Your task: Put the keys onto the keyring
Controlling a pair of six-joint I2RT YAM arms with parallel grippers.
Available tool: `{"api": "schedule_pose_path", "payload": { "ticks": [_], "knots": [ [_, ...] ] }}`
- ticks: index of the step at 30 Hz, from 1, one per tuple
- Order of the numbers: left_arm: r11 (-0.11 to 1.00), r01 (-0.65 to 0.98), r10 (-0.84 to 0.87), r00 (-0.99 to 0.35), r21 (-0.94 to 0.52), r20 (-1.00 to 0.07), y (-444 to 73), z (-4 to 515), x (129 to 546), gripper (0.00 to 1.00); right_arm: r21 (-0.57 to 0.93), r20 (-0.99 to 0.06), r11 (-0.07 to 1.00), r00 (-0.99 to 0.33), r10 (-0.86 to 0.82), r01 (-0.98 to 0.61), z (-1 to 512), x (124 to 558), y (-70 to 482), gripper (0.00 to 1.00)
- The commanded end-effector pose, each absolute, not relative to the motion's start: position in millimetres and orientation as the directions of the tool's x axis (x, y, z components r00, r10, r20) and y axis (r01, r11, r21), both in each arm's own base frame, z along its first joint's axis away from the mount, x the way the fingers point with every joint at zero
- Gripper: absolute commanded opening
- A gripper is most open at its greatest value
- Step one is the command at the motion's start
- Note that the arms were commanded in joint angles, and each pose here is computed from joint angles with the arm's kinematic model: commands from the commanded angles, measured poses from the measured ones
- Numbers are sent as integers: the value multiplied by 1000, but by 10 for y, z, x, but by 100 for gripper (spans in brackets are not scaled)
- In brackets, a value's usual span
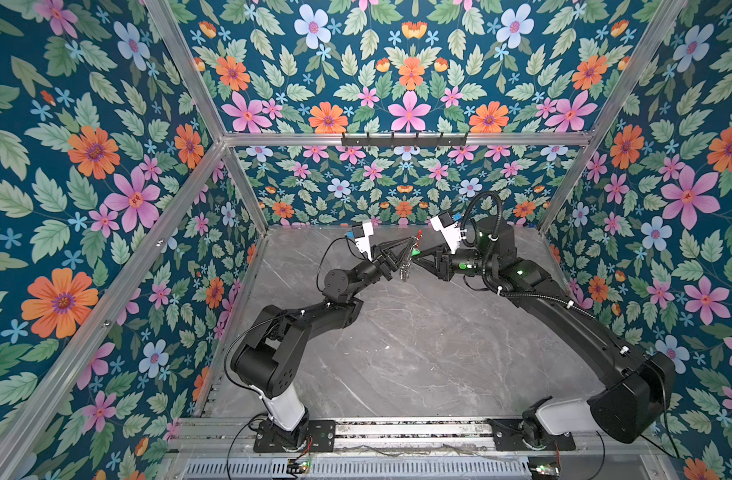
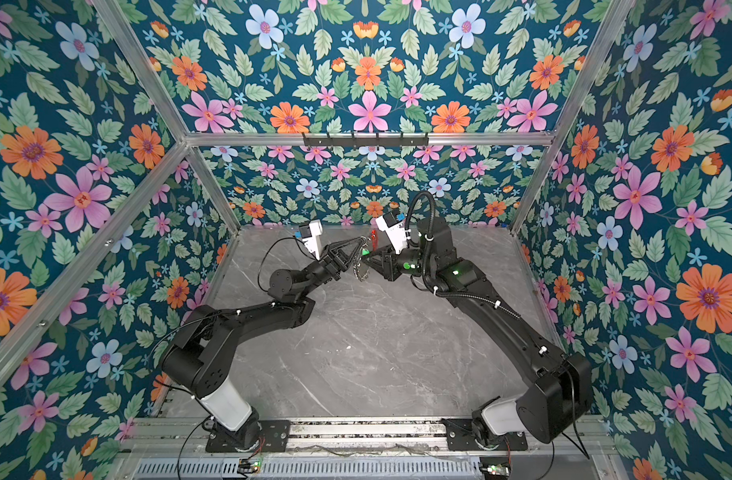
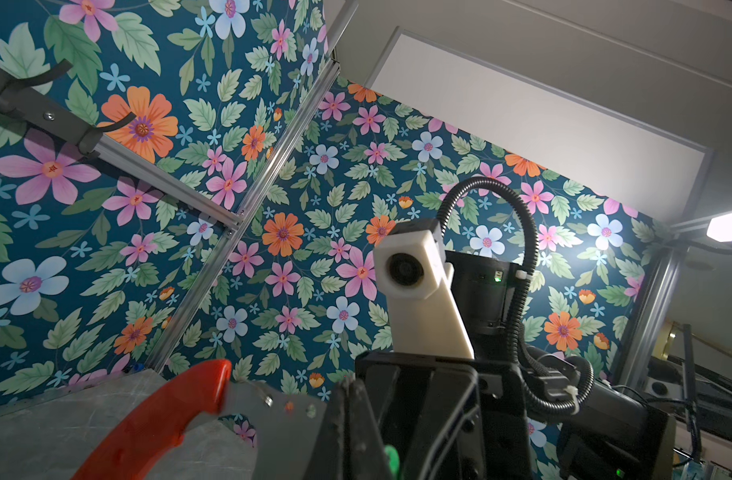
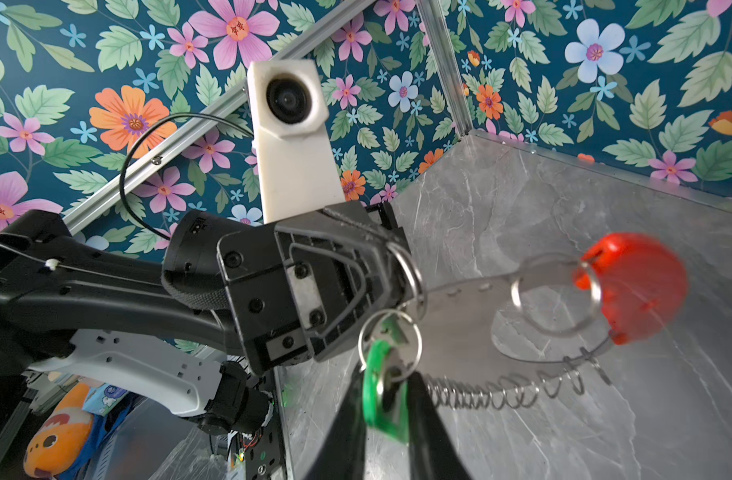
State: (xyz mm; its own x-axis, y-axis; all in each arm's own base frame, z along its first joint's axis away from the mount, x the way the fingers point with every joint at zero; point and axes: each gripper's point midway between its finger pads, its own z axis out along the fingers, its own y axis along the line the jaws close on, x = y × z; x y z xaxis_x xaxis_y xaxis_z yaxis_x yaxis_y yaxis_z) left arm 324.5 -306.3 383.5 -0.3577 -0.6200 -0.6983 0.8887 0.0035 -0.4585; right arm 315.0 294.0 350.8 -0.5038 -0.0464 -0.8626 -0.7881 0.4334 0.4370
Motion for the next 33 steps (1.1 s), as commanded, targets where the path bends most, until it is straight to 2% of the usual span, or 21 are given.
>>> {"api": "schedule_pose_path", "payload": {
  "ticks": [1, 7, 14, 22, 33],
  "knots": [
    [-20, 928, -643, -296, -371, -706, -3016, 4000, 3112, 0, 393, -888, 486, -460, -22, -781, 3591, 3181, 2788, 31],
    [-29, 929, -627, -304, -368, -717, -3045, 3962, 3093, 0, 389, -904, 489, -426, 38, -781, 3817, 3174, 2646, 32],
    [-29, 931, -622, -302, -364, -723, -3028, 3953, 3038, 0, 430, -897, 389, -434, 84, -814, 4044, 3174, 2791, 25],
    [-29, 937, -627, -289, -349, -724, -3000, 4007, 2982, 0, 476, -876, 329, -471, 100, -815, 4081, 3201, 2882, 21],
    [-34, 937, -632, -289, -347, -719, -2996, 4045, 2972, 0, 490, -867, 325, -489, 92, -809, 4036, 3158, 2886, 19]
  ]
}}
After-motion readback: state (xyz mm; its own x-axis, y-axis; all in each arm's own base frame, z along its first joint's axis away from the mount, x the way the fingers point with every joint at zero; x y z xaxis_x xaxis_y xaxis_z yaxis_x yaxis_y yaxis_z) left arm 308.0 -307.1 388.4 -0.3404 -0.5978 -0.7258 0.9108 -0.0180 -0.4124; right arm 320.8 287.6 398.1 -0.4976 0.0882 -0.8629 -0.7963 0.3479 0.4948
